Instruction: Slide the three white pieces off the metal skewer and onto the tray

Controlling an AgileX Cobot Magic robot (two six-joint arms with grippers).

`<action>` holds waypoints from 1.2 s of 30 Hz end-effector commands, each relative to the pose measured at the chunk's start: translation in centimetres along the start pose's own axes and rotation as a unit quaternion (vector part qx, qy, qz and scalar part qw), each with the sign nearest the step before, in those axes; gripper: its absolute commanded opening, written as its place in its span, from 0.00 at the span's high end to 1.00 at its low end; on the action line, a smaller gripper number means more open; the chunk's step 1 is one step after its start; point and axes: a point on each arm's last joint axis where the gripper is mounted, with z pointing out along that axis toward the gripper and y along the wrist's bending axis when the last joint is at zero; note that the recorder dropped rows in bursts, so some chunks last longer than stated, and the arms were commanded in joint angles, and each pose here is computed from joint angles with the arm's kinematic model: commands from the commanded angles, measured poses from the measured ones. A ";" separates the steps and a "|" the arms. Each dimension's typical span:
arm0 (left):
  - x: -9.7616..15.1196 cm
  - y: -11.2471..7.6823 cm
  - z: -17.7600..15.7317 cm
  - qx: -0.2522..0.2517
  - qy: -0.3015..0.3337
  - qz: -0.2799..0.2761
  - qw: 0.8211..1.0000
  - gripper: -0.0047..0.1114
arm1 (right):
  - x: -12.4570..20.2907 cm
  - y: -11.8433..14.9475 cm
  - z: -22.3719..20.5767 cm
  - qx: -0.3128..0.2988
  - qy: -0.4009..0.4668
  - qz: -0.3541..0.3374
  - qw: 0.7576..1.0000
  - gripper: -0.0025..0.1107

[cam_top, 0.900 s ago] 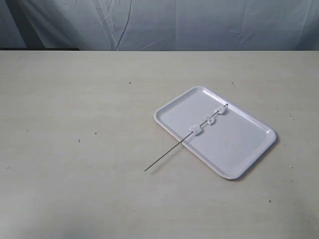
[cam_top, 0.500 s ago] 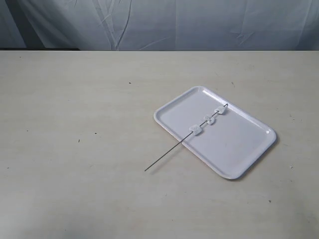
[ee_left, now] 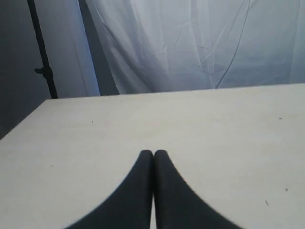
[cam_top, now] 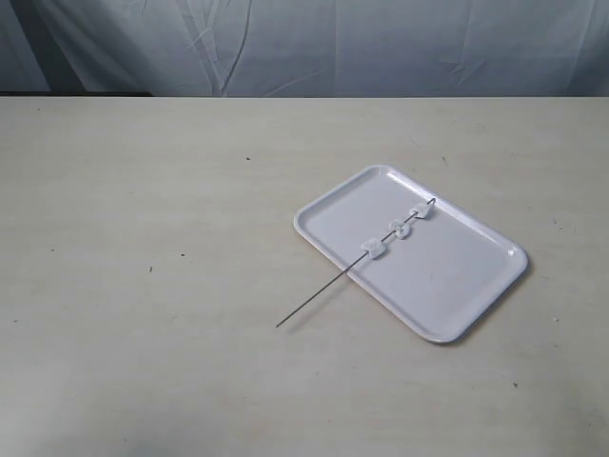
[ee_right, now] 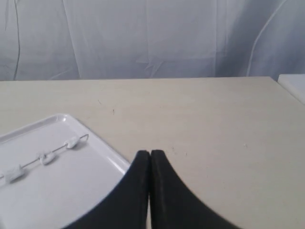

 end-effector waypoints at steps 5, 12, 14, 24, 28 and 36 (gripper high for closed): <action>-5.2 0.3 -1.7 -0.012 -0.302 -0.027 0.953 0.96 | -5.7 0.0 -2.1 -0.004 -0.337 0.013 0.941 0.98; -6.8 0.4 -3.1 -0.016 -0.411 -0.023 0.911 0.96 | -7.6 0.0 -4.3 -0.005 -0.482 0.014 0.876 0.98; -6.8 0.4 -3.1 -0.016 -0.414 -0.021 0.910 0.96 | -7.7 0.0 -4.4 -0.005 -0.491 0.014 0.871 0.98; -6.9 0.2 -3.3 -0.012 -0.425 -0.006 0.905 0.96 | -7.7 0.0 -4.4 -0.005 -0.492 0.014 0.870 0.98; -7.5 0.2 -4.1 -0.014 -0.470 -0.003 0.882 0.96 | -7.7 0.0 -4.4 -0.004 -0.491 0.015 0.871 0.98; -7.2 0.2 -3.6 -0.013 -0.443 -0.004 0.896 0.96 | -7.7 -0.2 -4.4 -0.002 -0.492 0.024 0.870 0.98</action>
